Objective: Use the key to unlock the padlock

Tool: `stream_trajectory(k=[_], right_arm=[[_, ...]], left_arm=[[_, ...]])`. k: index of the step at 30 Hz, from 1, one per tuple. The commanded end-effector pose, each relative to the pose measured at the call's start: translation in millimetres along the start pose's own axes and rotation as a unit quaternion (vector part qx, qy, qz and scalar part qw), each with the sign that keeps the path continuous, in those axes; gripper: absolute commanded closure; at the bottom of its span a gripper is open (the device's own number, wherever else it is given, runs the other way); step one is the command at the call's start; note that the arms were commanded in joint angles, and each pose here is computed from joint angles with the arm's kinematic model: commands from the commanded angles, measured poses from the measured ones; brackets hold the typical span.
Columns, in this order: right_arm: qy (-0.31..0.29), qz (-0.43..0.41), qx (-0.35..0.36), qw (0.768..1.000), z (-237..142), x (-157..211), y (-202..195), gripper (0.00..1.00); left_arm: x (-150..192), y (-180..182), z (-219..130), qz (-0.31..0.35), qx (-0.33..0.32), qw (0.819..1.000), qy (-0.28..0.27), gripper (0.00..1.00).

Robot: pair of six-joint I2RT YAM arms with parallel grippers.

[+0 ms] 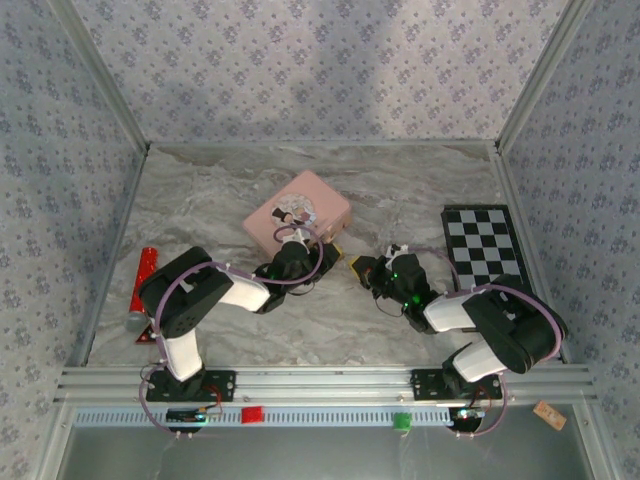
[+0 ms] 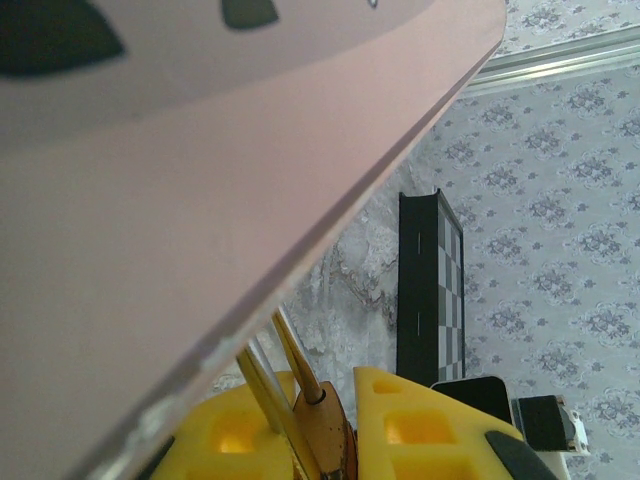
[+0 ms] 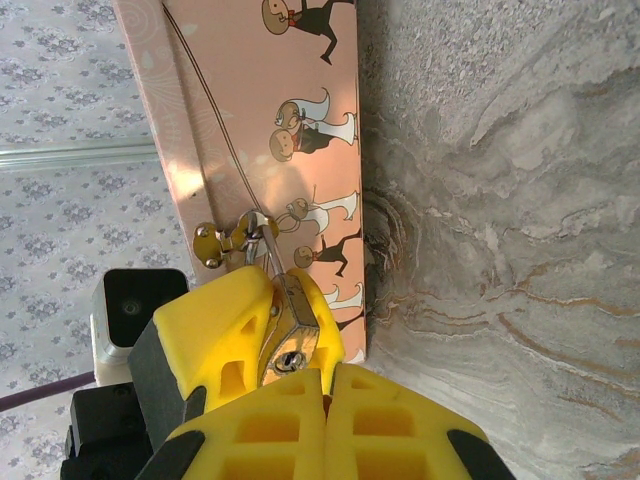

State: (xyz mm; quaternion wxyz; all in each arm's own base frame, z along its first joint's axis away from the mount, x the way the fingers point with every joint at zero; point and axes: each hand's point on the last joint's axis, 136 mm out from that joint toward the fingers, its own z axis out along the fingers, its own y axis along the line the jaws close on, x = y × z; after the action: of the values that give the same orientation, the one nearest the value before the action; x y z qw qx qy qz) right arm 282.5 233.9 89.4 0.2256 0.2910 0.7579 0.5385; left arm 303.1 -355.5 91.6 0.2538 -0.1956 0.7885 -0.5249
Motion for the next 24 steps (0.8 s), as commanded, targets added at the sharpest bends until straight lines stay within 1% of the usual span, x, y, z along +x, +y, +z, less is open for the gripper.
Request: stream_trajectory(k=[1, 14, 24], right_arm=[[-0.015, -0.005, -0.008, 1.000, 1.0, -6.6, 6.7, 1.00], [-0.021, -0.002, 0.001, 1.000, -0.7, -8.1, 0.5, 1.00], [-0.027, 0.012, -0.022, 0.999, 0.1, -4.9, 15.5, 1.00]], left_arm=[[38.7, -22.6, 1.5, -0.047, 0.037, 0.995, 0.081, 1.00], [41.3, -21.6, -1.1, -0.048, 0.035, 0.995, 0.083, 1.00], [46.0, -36.0, 1.5, -0.042, 0.046, 0.995, 0.082, 1.00]])
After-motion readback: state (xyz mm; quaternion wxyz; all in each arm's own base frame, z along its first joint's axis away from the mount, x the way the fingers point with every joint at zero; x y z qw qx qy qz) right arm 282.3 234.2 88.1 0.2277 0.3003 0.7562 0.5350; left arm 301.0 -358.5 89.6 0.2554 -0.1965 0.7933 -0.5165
